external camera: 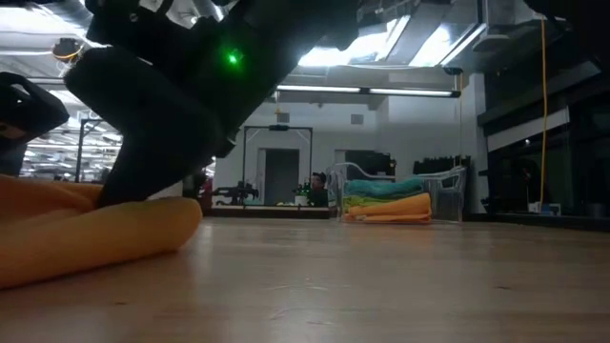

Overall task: Fold microfiber towels
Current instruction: Fold the orange microfiber towel

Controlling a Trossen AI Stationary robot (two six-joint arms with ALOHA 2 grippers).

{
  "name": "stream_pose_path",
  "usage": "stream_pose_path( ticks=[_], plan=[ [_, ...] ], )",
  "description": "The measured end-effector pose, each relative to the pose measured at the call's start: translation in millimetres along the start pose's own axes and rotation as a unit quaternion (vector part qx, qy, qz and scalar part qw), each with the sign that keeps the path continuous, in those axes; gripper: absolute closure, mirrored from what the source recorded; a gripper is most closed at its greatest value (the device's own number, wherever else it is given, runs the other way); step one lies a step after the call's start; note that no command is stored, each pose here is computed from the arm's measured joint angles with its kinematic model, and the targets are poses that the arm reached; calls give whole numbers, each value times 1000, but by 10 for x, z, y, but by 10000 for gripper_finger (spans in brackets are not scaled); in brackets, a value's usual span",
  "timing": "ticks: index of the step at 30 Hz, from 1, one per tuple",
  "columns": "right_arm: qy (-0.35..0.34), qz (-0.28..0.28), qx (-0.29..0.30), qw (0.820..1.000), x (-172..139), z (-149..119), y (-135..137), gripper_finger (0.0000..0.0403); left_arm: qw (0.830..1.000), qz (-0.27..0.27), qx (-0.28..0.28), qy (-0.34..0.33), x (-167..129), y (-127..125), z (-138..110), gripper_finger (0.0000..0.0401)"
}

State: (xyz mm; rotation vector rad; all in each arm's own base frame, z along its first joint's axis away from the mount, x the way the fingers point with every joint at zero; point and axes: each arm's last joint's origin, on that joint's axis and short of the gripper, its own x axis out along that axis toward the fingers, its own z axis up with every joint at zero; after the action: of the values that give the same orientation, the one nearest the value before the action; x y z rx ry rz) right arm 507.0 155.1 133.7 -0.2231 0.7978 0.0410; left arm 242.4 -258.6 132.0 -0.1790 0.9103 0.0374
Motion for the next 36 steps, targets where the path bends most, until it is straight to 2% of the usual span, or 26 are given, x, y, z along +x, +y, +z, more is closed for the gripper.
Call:
stream_pose_path(
  ticks=[7,11,14,18,23,26,29,32,36],
  plan=[
    [-11,-15,-19,1000,-154,111,-52,240,1000,-3,-2,-1,0,-6,4,300],
    [-25,-43,-12,999,-408,264,-134,204,1000,-4,-1,-2,-8,-7,9,300],
    [-33,-63,1,997,-704,401,-223,192,1000,-9,-4,-9,-56,-10,42,300],
    [-13,-60,19,998,-1047,471,-298,190,999,-23,2,-24,-204,-4,141,300],
    [15,-46,48,998,-1300,461,-256,190,999,-27,4,-31,-593,105,303,300],
    [17,-30,64,997,-1226,385,-128,190,1000,-1,-3,-7,-857,254,312,300],
    [-23,27,92,995,-980,284,66,189,1000,29,2,7,-1099,400,295,300],
    [-104,71,107,986,-638,154,272,189,999,49,14,-13,-1266,486,304,300],
    [-200,61,104,972,-258,29,462,189,996,62,31,-48,-1336,518,343,300]
  ],
)
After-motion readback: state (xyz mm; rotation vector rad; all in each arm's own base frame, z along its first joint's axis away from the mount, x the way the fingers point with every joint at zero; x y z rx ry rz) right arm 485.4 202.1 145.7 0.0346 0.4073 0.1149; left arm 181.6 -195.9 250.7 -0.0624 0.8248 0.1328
